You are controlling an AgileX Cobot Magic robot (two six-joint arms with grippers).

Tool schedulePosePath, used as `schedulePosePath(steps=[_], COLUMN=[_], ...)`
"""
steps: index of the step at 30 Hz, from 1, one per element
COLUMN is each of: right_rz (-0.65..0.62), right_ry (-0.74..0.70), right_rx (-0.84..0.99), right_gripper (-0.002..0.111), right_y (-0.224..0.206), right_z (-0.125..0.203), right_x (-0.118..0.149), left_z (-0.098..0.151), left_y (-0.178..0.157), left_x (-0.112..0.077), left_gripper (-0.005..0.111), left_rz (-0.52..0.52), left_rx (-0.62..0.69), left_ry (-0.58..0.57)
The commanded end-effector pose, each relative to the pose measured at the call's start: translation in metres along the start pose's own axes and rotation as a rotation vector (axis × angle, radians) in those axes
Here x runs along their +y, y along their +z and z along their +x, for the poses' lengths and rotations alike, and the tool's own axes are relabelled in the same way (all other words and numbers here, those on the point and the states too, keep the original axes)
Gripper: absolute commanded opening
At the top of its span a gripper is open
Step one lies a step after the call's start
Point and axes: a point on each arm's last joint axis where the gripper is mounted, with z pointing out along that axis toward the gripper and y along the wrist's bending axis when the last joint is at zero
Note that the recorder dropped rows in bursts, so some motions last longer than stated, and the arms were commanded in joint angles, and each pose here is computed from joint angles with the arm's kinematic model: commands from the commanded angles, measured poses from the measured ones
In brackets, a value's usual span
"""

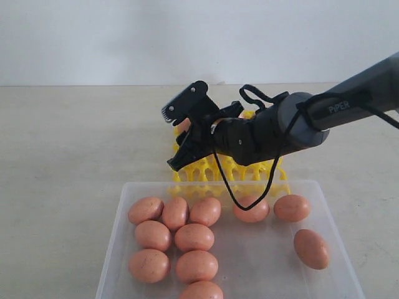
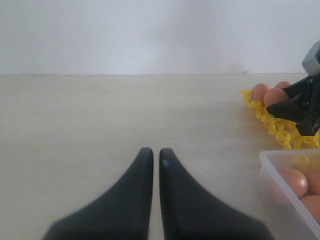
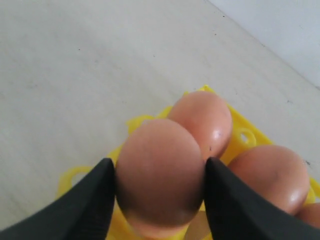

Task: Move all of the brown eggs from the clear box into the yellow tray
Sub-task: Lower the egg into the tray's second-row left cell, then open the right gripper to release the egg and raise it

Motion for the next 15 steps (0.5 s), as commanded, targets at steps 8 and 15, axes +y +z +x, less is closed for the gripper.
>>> schedulePosePath(steps=[8,15], right_rz=[-0.04,-0.019], right_ry=[0.009,0.013], right_rx=[0.05,-0.005], right_gripper=[0.047,0.047], right_y=[-0.011,-0.022], right_z=[-0.006,-0.022], right_x=[-0.001,-0.008], left_z=[0.001,0.001], left_y=[0.0,0.0], left_x=[0.0,0.0], left_gripper=[0.004,0.004], left_rz=[0.009,0.009], left_rx=[0.001,0.001], left_ry=[0.003,0.003])
